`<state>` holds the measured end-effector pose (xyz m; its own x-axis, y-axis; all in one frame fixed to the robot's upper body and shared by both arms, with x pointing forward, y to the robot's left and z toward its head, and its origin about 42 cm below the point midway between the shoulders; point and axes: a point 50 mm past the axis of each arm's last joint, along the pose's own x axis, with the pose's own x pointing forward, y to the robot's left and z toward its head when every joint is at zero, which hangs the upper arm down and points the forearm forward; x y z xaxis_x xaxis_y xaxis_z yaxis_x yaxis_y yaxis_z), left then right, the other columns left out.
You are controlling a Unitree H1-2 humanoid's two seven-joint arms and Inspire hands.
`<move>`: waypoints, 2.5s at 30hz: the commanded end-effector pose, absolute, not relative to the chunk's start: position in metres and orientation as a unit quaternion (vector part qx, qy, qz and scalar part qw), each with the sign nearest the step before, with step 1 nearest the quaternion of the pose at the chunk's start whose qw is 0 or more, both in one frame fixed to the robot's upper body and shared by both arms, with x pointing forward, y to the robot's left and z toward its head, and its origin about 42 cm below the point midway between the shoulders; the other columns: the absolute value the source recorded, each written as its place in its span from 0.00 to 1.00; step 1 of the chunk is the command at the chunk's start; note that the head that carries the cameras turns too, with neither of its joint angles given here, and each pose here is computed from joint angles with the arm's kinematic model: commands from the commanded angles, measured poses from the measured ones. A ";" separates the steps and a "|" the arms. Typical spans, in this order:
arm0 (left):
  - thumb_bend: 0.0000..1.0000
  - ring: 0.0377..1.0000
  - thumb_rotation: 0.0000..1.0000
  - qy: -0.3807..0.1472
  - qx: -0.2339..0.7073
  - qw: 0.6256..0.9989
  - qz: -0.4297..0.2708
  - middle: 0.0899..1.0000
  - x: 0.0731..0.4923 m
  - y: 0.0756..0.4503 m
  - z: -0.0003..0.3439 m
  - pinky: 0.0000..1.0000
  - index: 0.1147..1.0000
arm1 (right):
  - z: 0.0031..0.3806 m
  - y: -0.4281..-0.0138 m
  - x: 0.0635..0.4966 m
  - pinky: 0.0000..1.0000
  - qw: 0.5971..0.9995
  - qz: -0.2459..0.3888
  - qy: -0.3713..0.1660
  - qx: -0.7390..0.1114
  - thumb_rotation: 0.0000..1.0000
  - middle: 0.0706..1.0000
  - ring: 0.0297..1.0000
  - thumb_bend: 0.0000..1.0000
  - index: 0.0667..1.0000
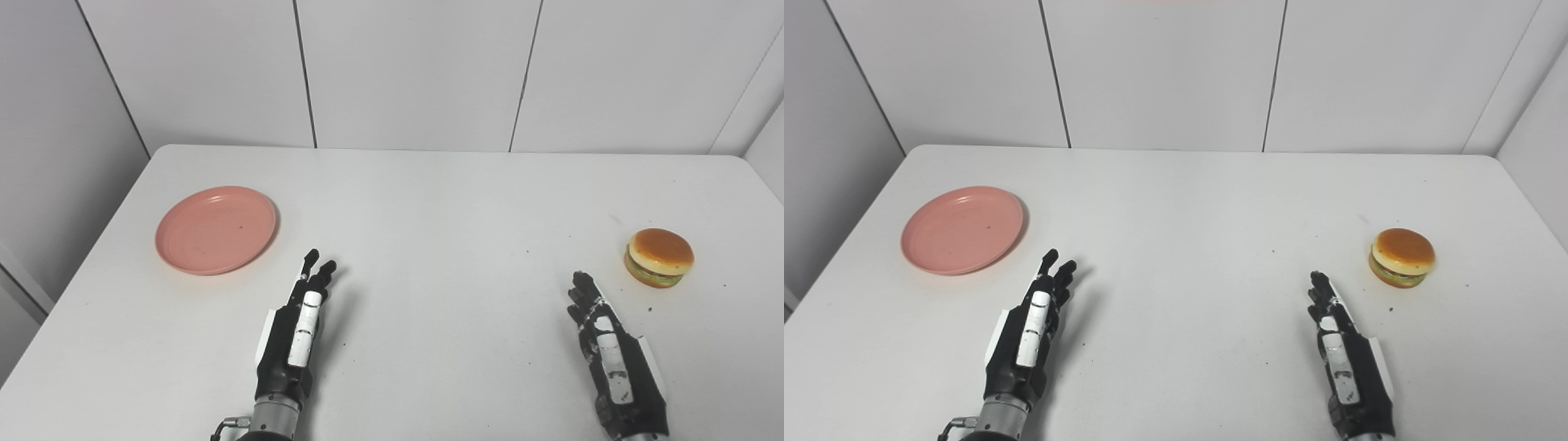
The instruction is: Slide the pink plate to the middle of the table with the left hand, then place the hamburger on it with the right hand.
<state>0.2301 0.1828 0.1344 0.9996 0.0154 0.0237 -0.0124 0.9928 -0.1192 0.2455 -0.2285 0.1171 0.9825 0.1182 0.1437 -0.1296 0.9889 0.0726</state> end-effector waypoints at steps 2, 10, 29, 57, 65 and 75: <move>0.64 0.97 0.92 0.010 -0.054 0.998 0.025 0.91 0.199 0.198 0.118 1.00 0.95 | 0.116 -0.230 0.229 1.00 0.993 0.071 -0.088 0.031 0.90 0.97 0.99 0.85 0.92; 0.65 0.98 0.91 0.011 -0.054 0.998 0.025 0.93 0.198 0.201 0.115 1.00 0.96 | 0.116 -0.226 0.227 1.00 0.993 0.072 -0.085 0.030 0.90 0.97 0.99 0.87 0.92; 0.65 0.98 0.91 0.010 -0.053 0.998 0.026 0.93 0.194 0.202 0.115 1.00 0.96 | 0.114 -0.225 0.224 1.00 0.993 0.074 -0.084 0.030 0.91 0.97 0.99 0.86 0.92; 0.46 0.95 0.90 0.006 -0.054 0.998 0.023 0.90 0.208 0.169 0.086 0.99 0.92 | 0.077 -0.256 0.237 1.00 0.993 0.074 -0.084 0.027 0.93 0.99 1.00 0.88 0.94; 0.36 0.93 0.83 0.001 -0.051 0.998 0.021 0.88 0.214 0.164 0.078 0.95 0.91 | 0.068 -0.262 0.241 1.00 0.993 0.073 -0.083 0.032 0.93 1.00 1.00 0.85 0.95; 0.32 0.90 0.72 0.001 -0.046 0.999 0.026 0.86 0.217 0.161 0.076 0.89 0.88 | 0.064 -0.263 0.244 1.00 0.994 0.071 -0.079 0.032 0.95 1.00 1.00 0.88 0.97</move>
